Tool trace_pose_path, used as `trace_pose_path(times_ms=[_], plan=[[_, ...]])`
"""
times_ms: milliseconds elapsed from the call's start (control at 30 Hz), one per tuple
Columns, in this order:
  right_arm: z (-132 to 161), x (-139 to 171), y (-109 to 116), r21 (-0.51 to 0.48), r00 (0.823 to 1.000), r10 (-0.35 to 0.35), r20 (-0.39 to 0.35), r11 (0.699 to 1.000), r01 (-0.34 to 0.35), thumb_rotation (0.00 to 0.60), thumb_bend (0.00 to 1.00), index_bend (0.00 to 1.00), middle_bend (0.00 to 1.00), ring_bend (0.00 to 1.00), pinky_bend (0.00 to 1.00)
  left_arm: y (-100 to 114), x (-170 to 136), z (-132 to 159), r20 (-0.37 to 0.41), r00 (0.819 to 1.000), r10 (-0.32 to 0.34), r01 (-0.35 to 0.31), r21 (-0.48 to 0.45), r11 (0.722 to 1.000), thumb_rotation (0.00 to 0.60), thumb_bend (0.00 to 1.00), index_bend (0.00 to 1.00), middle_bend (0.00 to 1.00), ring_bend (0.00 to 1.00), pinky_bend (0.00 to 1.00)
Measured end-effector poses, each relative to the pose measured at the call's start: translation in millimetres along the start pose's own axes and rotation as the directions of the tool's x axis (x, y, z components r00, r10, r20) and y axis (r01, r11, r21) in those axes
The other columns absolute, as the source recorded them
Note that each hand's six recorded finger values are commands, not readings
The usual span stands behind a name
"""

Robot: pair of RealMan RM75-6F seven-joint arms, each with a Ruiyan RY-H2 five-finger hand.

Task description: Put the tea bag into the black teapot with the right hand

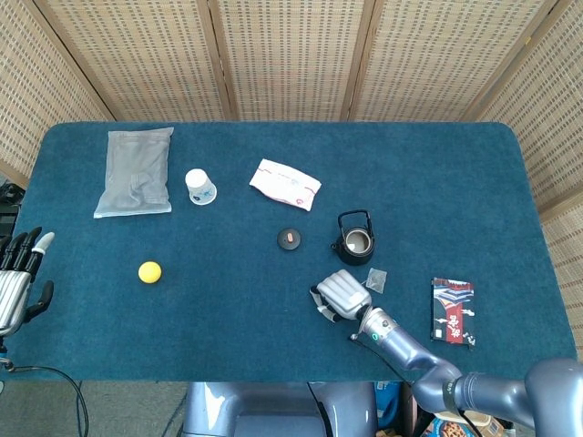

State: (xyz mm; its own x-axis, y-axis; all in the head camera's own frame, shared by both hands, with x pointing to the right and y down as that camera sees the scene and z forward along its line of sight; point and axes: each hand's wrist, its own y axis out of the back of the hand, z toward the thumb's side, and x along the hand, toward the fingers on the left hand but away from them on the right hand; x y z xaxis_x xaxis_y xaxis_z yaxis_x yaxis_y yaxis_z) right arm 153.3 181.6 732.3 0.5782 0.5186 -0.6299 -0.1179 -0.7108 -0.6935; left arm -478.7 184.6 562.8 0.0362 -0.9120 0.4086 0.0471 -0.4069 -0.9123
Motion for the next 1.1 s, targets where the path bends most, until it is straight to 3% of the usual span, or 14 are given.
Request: trace_pose_path(times_ms=[1100], plan=[[0.6, 0.3, 0.9, -0.014, 1.0, -0.018, 0.008, 1.0, 0.018, 0.6, 0.59, 0.64, 0.92, 0.92, 0.96, -1.0, -2.4, -3.0, -0.005, 1.0, -0.004, 0.004, -0.004, 1.0, 0.6, 0.54, 0.0, 0.0, 0.0, 0.0]])
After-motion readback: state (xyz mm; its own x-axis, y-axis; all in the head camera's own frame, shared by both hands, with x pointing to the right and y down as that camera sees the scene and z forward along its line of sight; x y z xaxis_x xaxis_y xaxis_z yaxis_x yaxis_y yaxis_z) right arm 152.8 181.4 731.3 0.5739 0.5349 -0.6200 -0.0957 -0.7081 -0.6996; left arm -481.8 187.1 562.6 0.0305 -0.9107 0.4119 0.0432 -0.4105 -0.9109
